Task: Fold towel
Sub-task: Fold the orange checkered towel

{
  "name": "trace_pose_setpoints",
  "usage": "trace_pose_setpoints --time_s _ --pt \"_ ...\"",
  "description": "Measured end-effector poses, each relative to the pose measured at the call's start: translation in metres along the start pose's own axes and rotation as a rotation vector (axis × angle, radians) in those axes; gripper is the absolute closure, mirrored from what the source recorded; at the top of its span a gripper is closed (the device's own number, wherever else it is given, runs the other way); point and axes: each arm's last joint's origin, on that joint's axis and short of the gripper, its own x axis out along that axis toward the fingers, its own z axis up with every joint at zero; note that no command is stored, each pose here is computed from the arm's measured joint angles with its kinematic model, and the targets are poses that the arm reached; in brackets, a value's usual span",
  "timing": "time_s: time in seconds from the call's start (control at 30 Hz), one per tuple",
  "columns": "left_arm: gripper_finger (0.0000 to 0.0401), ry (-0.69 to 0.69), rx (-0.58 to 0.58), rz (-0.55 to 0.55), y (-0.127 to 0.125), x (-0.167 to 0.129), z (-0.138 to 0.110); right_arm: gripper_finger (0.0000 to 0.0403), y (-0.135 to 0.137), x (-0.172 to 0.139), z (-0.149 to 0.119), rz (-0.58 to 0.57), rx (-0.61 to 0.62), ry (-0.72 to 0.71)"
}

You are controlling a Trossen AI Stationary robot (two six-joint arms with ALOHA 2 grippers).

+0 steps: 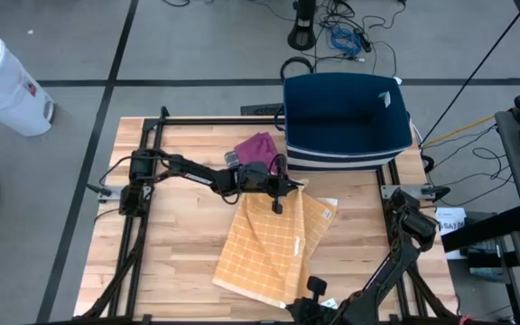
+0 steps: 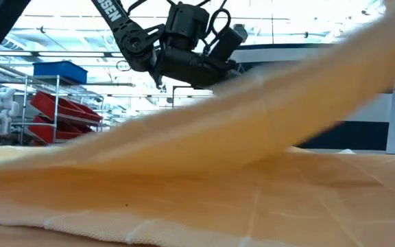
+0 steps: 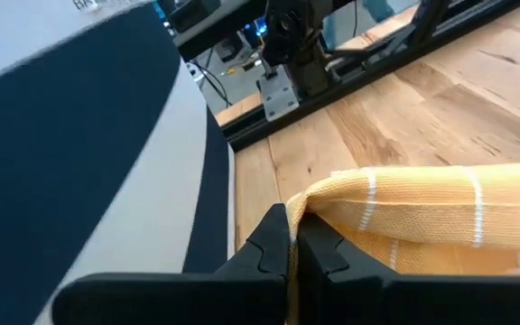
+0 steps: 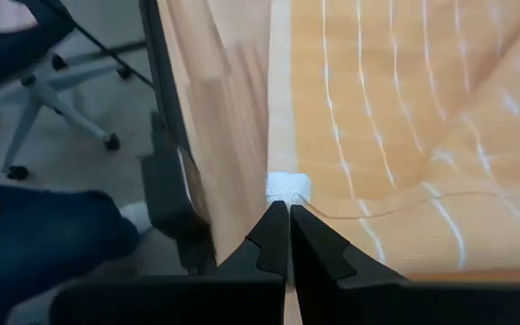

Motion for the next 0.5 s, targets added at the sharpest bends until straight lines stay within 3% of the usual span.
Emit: trace_pose_setpoints --time_s 0.23,0.5 --pt "0.0397 -0.001 0.000 0.005 0.002 0.000 -0.001 0.0403 0.001 0.016 -0.016 -0.025 0.014 0.087" --pt "0.0366 0.008 0.002 0.000 -0.001 0.003 -0.006 0.0403 -0.003 0.017 -0.017 -0.063 0.061 0.088"
